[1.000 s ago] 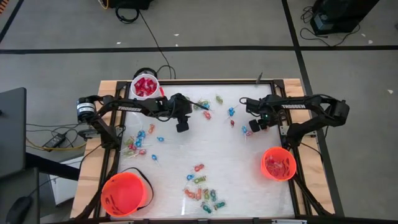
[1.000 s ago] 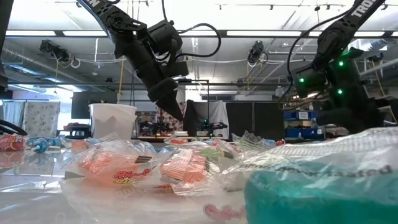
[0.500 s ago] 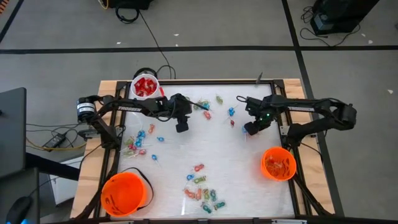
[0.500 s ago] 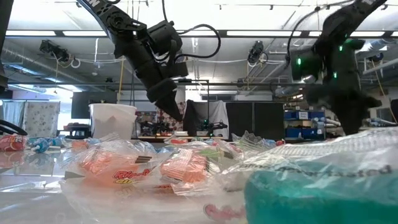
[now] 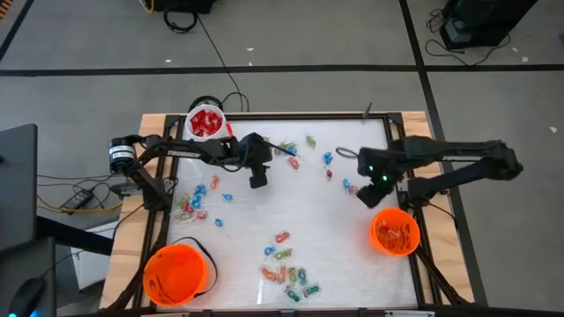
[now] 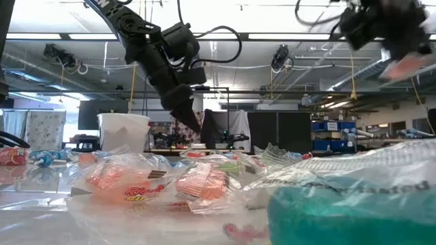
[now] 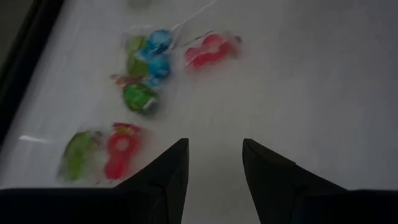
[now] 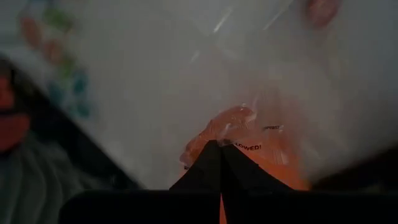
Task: Sort candy by brand, put in halloween buckets
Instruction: Put the orange candy into the right orange bucket, then put the green candy into the right orange bucket
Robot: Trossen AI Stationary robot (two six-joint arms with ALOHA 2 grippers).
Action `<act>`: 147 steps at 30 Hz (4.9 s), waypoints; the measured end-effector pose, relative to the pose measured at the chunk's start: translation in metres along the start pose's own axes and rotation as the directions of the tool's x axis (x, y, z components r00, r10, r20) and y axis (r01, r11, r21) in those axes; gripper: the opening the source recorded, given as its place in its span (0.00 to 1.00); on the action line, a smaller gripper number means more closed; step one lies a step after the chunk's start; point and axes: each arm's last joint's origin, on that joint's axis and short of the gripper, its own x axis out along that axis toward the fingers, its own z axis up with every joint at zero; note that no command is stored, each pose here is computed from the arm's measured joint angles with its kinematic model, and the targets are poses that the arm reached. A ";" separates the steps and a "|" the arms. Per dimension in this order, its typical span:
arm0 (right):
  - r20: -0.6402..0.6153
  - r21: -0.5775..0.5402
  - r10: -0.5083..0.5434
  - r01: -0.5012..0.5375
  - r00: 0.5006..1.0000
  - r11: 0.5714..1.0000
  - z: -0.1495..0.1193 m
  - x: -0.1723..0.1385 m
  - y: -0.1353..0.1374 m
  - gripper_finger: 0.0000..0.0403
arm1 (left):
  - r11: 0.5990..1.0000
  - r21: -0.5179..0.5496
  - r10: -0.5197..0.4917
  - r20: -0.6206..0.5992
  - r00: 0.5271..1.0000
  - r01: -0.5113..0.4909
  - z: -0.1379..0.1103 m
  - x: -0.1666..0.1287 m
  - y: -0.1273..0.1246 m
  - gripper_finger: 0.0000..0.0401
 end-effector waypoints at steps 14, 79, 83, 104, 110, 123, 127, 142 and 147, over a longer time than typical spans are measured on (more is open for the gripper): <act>-0.216 -0.079 -0.211 0.198 0.953 0.977 -0.072 0.020 0.022 0.02 | 0.999 -0.019 -0.051 -0.002 0.999 0.051 -0.008 0.003 -0.003 0.39; 0.324 -0.261 -0.306 0.395 0.895 0.881 0.297 0.067 -0.060 0.09 | 0.997 -0.056 -0.046 0.059 0.997 0.049 -0.017 0.007 0.032 0.39; 0.359 -0.297 -0.255 0.369 0.898 0.881 0.292 0.053 -0.052 0.03 | 0.993 -0.088 -0.071 0.083 0.994 0.078 -0.026 0.010 0.034 0.39; 0.397 -0.682 -0.048 0.329 0.917 0.653 0.213 0.054 0.077 0.01 | 0.964 -0.085 -0.215 0.300 0.930 0.250 -0.014 0.010 0.012 0.39; 0.324 -0.686 -0.199 0.375 0.925 0.624 0.165 0.052 0.090 0.01 | 0.963 -0.090 -0.223 0.266 0.938 0.255 -0.017 0.011 0.009 0.39; 0.223 -0.635 -0.208 0.304 0.952 0.710 0.028 0.023 0.080 0.01 | 0.972 -0.102 -0.181 0.259 0.949 0.214 -0.018 0.011 0.011 0.39; 0.192 -0.572 -0.222 0.292 0.956 0.767 -0.010 0.016 0.073 0.01 | 0.973 -0.100 -0.175 0.261 0.949 0.207 -0.018 0.011 0.012 0.39; 0.063 -0.355 -0.322 0.323 0.945 0.877 -0.105 0.016 0.054 0.01 | 0.973 -0.104 -0.174 0.264 0.949 0.207 -0.017 0.011 0.012 0.39; -0.004 -0.318 -0.460 0.435 0.888 0.842 -0.110 0.047 0.031 0.03 | 0.973 -0.103 -0.174 0.263 0.949 0.207 -0.017 0.011 0.012 0.39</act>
